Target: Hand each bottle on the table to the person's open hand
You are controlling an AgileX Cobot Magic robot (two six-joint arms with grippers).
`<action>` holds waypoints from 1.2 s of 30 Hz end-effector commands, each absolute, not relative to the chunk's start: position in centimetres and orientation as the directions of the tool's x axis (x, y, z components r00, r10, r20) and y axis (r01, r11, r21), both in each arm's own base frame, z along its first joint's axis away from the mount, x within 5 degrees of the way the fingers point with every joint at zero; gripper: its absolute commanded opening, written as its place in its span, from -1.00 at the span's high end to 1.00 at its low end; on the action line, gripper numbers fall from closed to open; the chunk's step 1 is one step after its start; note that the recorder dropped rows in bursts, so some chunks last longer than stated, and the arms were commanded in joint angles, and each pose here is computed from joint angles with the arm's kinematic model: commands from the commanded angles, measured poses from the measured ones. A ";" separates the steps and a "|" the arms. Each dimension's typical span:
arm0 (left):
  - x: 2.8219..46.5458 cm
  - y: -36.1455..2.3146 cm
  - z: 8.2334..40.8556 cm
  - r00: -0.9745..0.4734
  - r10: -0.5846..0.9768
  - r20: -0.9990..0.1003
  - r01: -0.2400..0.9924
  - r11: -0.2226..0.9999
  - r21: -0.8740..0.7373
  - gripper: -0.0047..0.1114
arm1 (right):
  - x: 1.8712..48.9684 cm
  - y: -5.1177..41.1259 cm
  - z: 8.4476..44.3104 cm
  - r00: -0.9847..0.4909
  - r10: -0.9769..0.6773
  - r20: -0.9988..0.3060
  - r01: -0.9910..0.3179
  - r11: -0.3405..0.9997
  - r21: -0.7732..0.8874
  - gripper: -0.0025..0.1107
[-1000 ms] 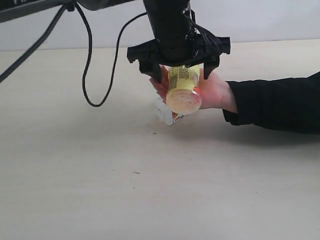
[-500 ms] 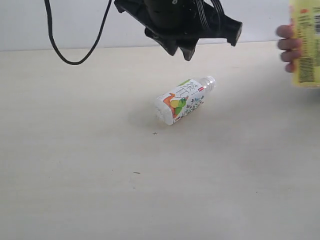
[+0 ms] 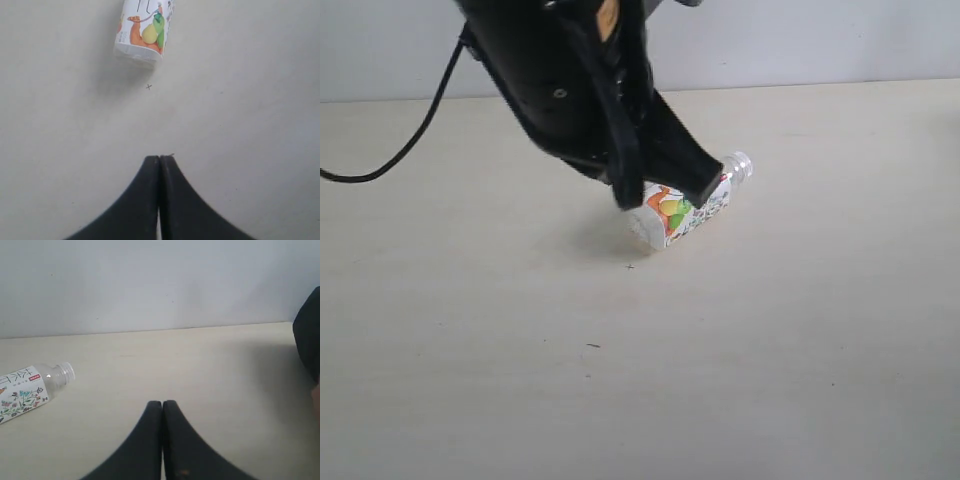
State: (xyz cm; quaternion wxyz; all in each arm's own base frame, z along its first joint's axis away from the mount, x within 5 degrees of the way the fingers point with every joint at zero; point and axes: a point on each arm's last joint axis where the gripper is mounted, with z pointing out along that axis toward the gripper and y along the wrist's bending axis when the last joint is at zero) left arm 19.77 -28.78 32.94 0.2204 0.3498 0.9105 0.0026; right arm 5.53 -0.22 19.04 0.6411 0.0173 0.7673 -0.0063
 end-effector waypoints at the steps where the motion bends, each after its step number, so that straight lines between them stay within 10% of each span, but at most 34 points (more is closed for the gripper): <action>1: 18.4 -26.8 32.9 -0.626 0.635 -0.452 0.650 0.745 0.147 0.92 | 5.5 -0.3 19.0 -0.169 0.019 -0.985 0.039 0.999 0.012 0.95; 19: 16.1 -24.4 25.0 -0.568 0.645 -0.510 0.716 0.693 0.079 0.92 | 5.5 -0.3 19.0 -0.169 0.019 -0.985 0.039 0.999 0.012 0.95; 27: 10.8 -18.7 24.2 -0.208 0.148 -0.967 0.886 0.448 -0.122 0.92 | 5.5 -0.3 19.0 -0.169 0.019 -0.985 0.039 0.999 0.012 0.95; 36: 14.0 -13.9 24.9 -0.193 0.052 -0.980 0.726 0.679 -0.108 0.92 | 5.5 -0.3 19.0 -0.169 0.019 -0.985 0.039 0.999 0.012 0.95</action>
